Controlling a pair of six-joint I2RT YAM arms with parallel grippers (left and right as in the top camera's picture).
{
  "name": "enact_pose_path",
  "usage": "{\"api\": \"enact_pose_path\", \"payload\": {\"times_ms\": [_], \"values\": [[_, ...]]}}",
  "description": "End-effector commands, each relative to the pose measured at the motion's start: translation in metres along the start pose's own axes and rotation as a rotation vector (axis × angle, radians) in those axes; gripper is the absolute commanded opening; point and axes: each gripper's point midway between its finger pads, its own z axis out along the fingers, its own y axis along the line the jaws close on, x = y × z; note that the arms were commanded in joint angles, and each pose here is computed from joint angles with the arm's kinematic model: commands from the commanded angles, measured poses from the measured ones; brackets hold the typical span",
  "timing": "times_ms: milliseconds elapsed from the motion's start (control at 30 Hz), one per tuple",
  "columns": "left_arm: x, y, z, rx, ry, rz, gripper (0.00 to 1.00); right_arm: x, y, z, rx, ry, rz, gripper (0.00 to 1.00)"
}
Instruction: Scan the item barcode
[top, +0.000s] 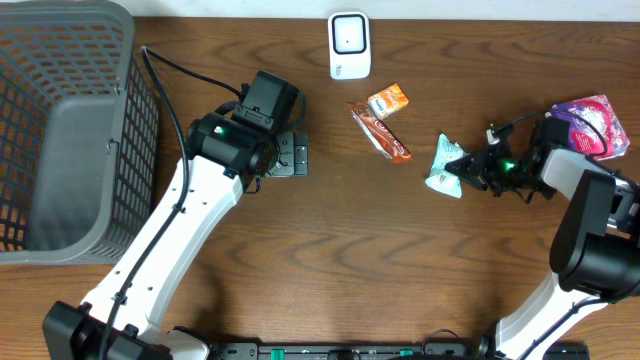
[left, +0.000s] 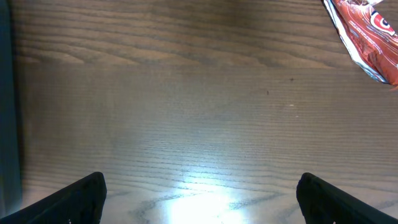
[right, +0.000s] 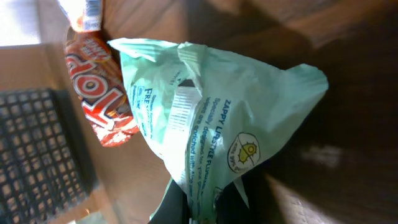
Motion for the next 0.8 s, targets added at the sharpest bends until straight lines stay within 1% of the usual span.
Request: {"api": "enact_pose_path", "payload": {"times_ms": [0, 133, 233, 333, 433, 533, 667, 700, 733, 767], "values": [[0.000, 0.004, 0.000, -0.021, -0.002, -0.004, 0.98, -0.023, 0.010, -0.015, 0.174, -0.072, -0.054, 0.01], [0.000, 0.004, 0.000, -0.021, -0.002, -0.004, 0.98, -0.029, 0.011, -0.032, 0.524, -0.151, -0.106, 0.01], [0.000, 0.004, 0.000, -0.021, -0.002, -0.004, 0.98, -0.030, 0.015, -0.046, 0.804, -0.239, -0.151, 0.01], [0.000, 0.004, 0.000, -0.021, -0.002, -0.004, 0.98, -0.026, 0.020, -0.064, 1.126, -0.380, -0.212, 0.01], [0.000, 0.004, 0.000, -0.021, -0.001, -0.004, 0.98, -0.018, 0.030, -0.068, 1.364, -0.490, -0.310, 0.01], [0.000, 0.004, 0.000, -0.021, -0.001, -0.004, 0.98, -0.011, 0.034, -0.053, 1.514, -0.526, -0.433, 0.01], [0.000, 0.004, 0.000, -0.021, -0.002, -0.004, 0.98, 0.000, 0.020, -0.021, 1.663, -0.482, -0.584, 0.01], [0.000, 0.004, 0.000, -0.021, -0.001, -0.004, 0.98, 0.004, 0.014, -0.015, 1.679, -0.456, -0.605, 0.03], [0.000, 0.004, 0.000, -0.021, -0.002, -0.004, 0.98, 0.009, 0.009, -0.007, 1.691, -0.425, -0.625, 0.11], [0.000, 0.004, 0.000, -0.021, -0.002, -0.004, 0.98, 0.013, 0.005, -0.001, 1.690, -0.401, -0.631, 0.15]]}}
